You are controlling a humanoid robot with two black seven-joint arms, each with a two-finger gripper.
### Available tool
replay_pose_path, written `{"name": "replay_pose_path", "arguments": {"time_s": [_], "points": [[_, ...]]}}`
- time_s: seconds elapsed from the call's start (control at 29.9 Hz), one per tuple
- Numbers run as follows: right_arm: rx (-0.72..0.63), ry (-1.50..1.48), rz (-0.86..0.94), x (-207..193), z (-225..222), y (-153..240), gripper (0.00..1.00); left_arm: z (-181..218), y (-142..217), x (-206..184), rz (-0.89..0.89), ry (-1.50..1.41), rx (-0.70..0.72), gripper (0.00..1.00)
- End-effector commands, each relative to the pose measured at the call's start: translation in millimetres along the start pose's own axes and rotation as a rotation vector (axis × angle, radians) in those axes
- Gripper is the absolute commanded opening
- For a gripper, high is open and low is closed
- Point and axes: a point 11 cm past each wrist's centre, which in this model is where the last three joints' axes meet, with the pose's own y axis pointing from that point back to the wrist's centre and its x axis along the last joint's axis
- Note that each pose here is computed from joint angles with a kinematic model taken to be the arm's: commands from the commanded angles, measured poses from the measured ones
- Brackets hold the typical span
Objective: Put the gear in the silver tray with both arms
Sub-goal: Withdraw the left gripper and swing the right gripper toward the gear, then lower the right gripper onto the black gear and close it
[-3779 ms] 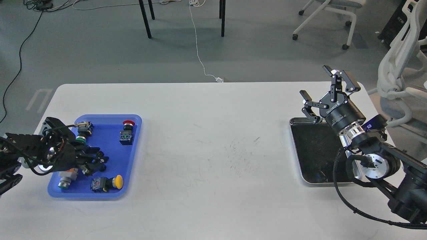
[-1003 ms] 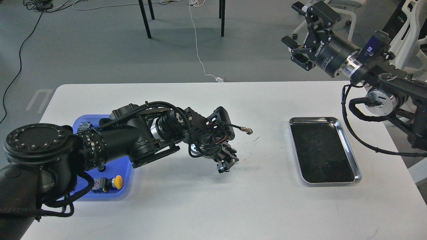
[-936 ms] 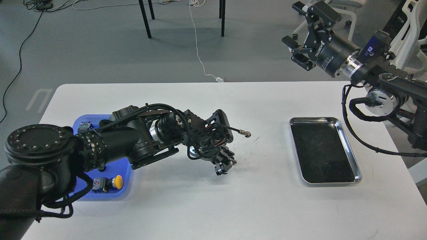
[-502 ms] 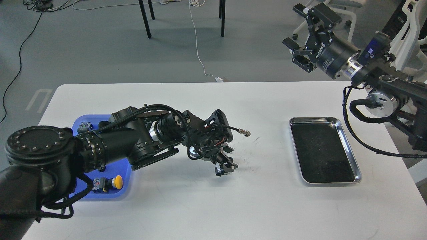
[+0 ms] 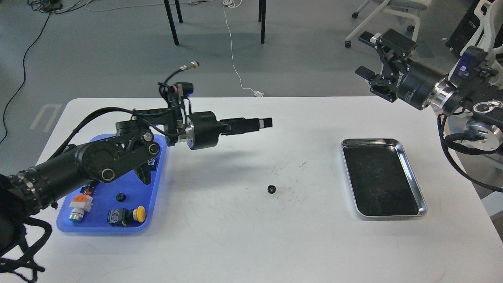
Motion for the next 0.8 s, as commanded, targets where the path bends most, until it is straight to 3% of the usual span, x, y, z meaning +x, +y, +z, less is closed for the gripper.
{"name": "replay_pose_path", "arguments": {"time_s": [0.0, 0.13, 0.3, 0.6, 0.77], "points": [[-0.075, 0.168, -0.129, -18.1, 12.6, 2.5, 0.99, -9.3, 40.8, 17.9, 0.199, 0.235, -0.071, 0.98], [-0.138, 0.41, -0.342, -41.9, 12.1, -11.5, 0.99, -18.7, 78.3, 32.2, 0.413, 0.396, -0.169, 0.98], [-0.26, 0.795, -0.666, -72.7, 12.2, -37.3, 0.99, -24.9, 109.9, 28.9, 0.535, 0.511, -0.241, 0.98], [-0.279, 1.156, -1.002, -141.0, 12.7, -88.6, 0.97, -29.7, 119.1, 30.0, 0.59, 0.559, -0.259, 0.98], [-0.232, 1.281, -1.055, -166.5, 22.1, -104.8, 0.95, -24.6, 117.8, 30.6, 0.586, 0.556, -0.274, 0.98]]}}
